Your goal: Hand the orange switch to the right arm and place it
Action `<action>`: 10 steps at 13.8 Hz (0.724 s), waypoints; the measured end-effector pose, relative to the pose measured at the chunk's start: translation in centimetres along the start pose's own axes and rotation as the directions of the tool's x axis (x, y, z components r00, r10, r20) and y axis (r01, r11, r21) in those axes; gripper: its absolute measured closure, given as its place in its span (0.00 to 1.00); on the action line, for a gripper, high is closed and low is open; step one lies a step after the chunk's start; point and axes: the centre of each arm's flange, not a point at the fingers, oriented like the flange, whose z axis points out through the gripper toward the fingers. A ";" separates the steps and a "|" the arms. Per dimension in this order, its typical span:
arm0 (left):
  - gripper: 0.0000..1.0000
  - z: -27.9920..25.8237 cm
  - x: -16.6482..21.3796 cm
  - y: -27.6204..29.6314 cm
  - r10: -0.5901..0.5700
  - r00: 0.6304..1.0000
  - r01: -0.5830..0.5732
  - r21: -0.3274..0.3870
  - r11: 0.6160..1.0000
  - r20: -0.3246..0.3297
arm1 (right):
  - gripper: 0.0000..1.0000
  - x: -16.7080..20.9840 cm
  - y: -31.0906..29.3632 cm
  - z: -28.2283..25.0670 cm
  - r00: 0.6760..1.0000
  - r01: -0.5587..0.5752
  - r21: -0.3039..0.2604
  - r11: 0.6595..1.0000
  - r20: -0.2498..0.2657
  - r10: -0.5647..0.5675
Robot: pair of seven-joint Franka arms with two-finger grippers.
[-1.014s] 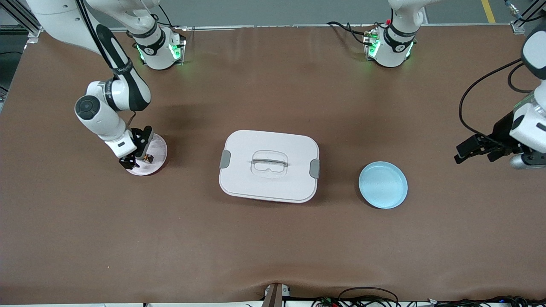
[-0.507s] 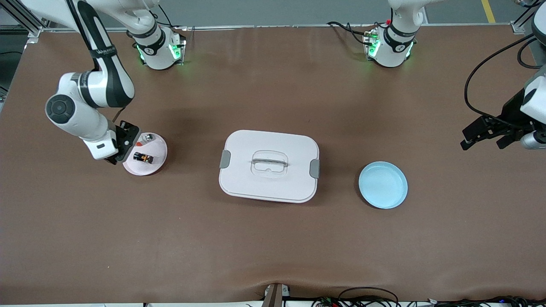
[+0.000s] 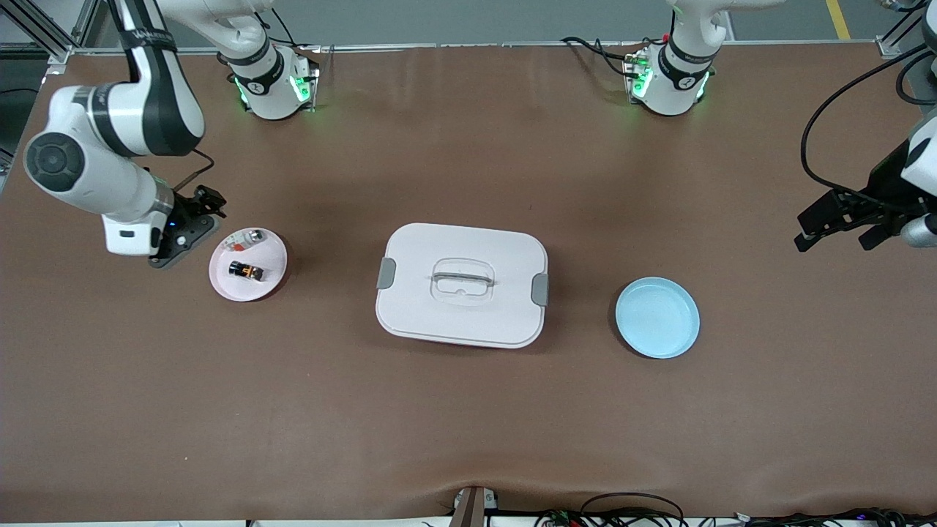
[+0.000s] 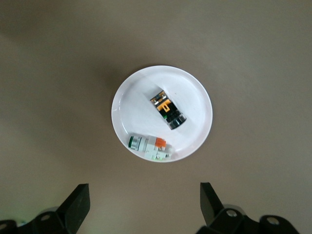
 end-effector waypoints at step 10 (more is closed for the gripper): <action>0.00 -1.3 -0.9 -0.3 0.005 0.997 -0.007 0.035 0.999 0.077 | 0.00 1.2 2.0 -12.0 0.865 -0.501 0.049 0.864 0.040 0.500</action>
